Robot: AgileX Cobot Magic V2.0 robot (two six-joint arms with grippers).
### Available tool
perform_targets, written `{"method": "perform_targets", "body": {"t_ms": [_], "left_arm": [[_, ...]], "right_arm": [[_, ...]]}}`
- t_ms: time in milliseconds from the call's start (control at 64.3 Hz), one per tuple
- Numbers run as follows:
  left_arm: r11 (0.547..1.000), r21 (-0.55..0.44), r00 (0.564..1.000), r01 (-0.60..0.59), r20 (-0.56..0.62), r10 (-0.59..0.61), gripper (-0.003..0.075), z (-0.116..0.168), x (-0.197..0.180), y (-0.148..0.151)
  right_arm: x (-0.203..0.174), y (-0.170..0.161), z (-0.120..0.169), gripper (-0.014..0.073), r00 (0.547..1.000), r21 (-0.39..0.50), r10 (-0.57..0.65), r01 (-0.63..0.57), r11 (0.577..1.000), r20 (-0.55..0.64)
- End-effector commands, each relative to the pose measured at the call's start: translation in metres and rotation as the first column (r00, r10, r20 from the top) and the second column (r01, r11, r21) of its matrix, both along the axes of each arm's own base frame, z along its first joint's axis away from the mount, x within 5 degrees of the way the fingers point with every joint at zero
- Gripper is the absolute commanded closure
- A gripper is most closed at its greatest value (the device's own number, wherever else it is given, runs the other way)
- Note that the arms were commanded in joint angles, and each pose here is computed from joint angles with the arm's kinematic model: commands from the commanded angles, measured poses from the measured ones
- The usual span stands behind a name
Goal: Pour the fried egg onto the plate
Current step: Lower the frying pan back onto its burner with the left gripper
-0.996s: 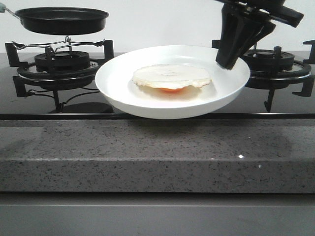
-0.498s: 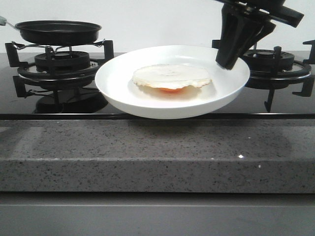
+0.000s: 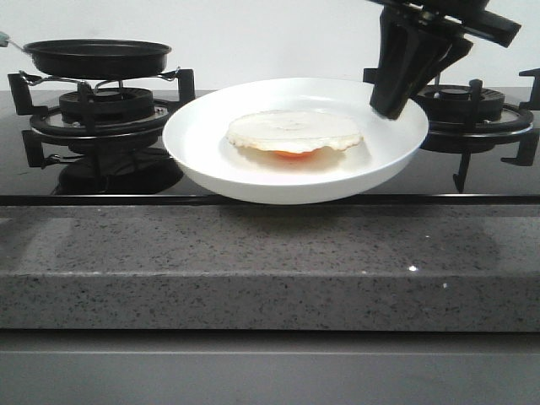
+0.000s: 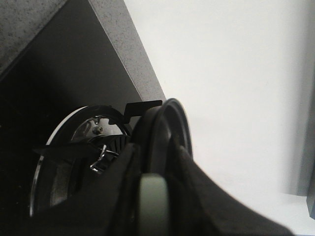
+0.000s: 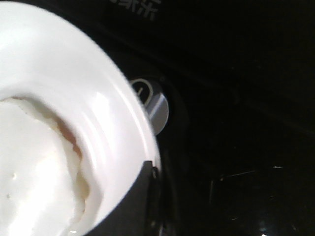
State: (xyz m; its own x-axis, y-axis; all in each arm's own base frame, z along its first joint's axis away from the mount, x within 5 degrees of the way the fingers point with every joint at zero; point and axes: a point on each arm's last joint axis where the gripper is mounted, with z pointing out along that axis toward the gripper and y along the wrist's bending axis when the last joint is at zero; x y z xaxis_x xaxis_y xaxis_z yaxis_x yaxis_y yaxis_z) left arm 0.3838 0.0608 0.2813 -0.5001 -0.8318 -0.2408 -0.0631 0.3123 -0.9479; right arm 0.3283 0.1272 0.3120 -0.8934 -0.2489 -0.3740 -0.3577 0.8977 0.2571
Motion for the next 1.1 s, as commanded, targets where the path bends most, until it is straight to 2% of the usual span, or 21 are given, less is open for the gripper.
{"method": "perform_targets", "body": {"t_ms": [0, 124, 233, 482, 607, 762, 887, 1089], "left_arm": [[0.999, -0.037, 0.993, 0.034, 0.110, -0.029, 0.0436, 0.035, -0.006, -0.004], [0.999, -0.020, 0.993, 0.047, 0.105, -0.045, 0.0273, 0.034, -0.007, -0.005], [0.994, 0.013, 0.990, 0.105, 0.098, -0.106, 0.0204, 0.032, -0.009, -0.009], [0.954, 0.154, 0.964, 0.259, 0.022, -0.265, 0.0204, 0.020, -0.019, -0.018], [0.924, 0.159, 0.936, 0.347, 0.008, -0.353, 0.0204, 0.019, -0.024, -0.023], [0.903, 0.175, 0.917, 0.393, -0.009, -0.398, 0.0209, 0.017, -0.028, -0.026], [0.886, 0.191, 0.905, 0.423, -0.028, -0.425, 0.0286, 0.015, -0.031, -0.027], [0.863, 0.187, 0.881, 0.470, -0.035, -0.473, 0.0570, 0.016, -0.035, -0.030]], "right_arm": [[-0.007, -0.001, 0.026, 0.0654, 0.996, 0.041, -0.003, -0.001, 0.999, 0.086], [-0.007, -0.001, 0.026, 0.0654, 0.996, 0.041, -0.003, -0.001, 0.999, 0.086], [-0.007, -0.001, 0.026, 0.0654, 0.996, 0.041, -0.003, -0.001, 0.999, 0.086], [-0.007, -0.001, 0.026, 0.0654, 0.996, 0.041, -0.003, -0.001, 0.999, 0.086], [-0.007, -0.001, 0.026, 0.0654, 0.996, 0.041, -0.003, -0.001, 0.999, 0.086], [-0.007, -0.001, 0.026, 0.0654, 0.996, 0.041, -0.003, -0.001, 0.999, 0.086], [-0.007, -0.001, 0.026, 0.0654, 0.996, 0.041, -0.003, -0.001, 0.999, 0.086], [-0.007, -0.001, 0.026, 0.0654, 0.996, 0.041, -0.003, -0.001, 0.999, 0.086]]}}
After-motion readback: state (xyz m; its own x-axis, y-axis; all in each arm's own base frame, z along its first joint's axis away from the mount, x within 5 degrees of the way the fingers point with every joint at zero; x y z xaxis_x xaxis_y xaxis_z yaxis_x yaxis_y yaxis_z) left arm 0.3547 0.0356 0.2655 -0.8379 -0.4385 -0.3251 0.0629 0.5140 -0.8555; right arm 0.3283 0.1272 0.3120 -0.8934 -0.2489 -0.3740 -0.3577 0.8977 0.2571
